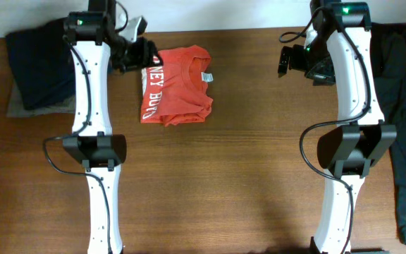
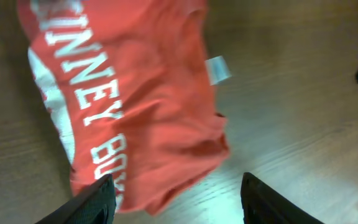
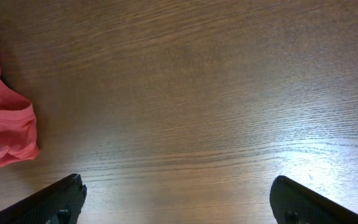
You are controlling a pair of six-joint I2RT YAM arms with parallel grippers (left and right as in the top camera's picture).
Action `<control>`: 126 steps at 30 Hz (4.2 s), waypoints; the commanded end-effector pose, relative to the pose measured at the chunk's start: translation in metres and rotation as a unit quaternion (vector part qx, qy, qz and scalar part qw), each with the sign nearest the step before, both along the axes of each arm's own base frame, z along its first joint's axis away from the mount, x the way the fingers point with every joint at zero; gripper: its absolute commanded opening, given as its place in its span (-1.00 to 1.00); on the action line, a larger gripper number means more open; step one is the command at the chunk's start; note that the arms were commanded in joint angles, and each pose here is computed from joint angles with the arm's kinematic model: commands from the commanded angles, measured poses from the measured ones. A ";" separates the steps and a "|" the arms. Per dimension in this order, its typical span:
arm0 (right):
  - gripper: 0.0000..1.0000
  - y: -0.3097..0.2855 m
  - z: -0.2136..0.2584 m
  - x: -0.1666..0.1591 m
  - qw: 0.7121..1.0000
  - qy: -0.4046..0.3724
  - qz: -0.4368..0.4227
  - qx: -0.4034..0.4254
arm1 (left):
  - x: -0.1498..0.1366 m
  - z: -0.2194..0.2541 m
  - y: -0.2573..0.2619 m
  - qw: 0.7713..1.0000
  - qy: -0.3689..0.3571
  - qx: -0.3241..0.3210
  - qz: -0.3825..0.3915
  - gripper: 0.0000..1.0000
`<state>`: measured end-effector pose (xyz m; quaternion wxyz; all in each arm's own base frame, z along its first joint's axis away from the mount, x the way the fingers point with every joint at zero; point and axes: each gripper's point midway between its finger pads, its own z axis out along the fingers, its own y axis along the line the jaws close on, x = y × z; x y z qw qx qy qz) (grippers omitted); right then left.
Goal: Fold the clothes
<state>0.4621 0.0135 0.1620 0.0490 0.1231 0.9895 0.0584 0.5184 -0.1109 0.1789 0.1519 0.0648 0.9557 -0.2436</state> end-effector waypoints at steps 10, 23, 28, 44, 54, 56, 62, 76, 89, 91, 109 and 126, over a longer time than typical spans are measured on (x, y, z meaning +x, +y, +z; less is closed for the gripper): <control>0.98 -0.010 -0.008 -0.012 0.999 0.034 0.001 -0.032 | -0.061 0.186 0.026 0.971 -0.209 0.104 0.051 0.45; 0.98 -0.003 -0.007 0.003 1.000 0.002 0.000 -0.013 | -0.156 0.222 0.109 0.928 -0.179 0.255 0.202 0.98; 0.98 0.006 -0.006 0.006 1.000 -0.004 0.003 0.011 | -0.161 0.230 0.140 0.903 -0.183 0.301 0.247 0.98; 0.98 0.005 -0.006 0.005 1.000 -0.003 0.003 0.011 | -0.154 0.217 0.155 0.902 -0.153 0.285 0.284 0.98; 0.98 0.005 -0.005 0.010 1.000 -0.013 0.003 0.011 | -0.136 0.192 0.133 0.932 -0.124 0.244 0.239 0.98; 0.98 0.005 -0.005 0.010 1.000 -0.013 0.003 0.010 | -0.129 0.183 0.129 0.937 -0.114 0.242 0.224 0.98; 0.98 0.005 -0.005 0.012 1.000 -0.017 0.003 0.011 | -0.104 0.149 0.129 0.941 -0.078 0.251 0.214 0.98; 0.98 0.005 -0.007 -0.009 0.999 0.023 0.031 0.009 | -0.034 -0.004 0.093 0.970 0.058 0.199 0.125 0.96; 0.98 0.005 -0.007 -0.008 0.999 0.021 0.031 0.009 | 0.021 -0.102 0.057 0.988 0.063 0.117 0.081 0.96; 0.98 0.005 -0.007 -0.008 0.999 0.021 0.031 0.009 | 0.024 -0.114 0.051 0.989 0.068 0.106 0.075 0.96; 0.98 0.005 -0.007 -0.007 0.999 0.019 0.031 0.009 | 0.025 -0.180 0.012 0.993 0.111 0.022 0.040 0.95; 0.98 0.005 -0.007 -0.009 0.999 0.023 0.031 0.009 | 0.001 -0.206 -0.069 0.990 0.139 -0.013 -0.032 0.49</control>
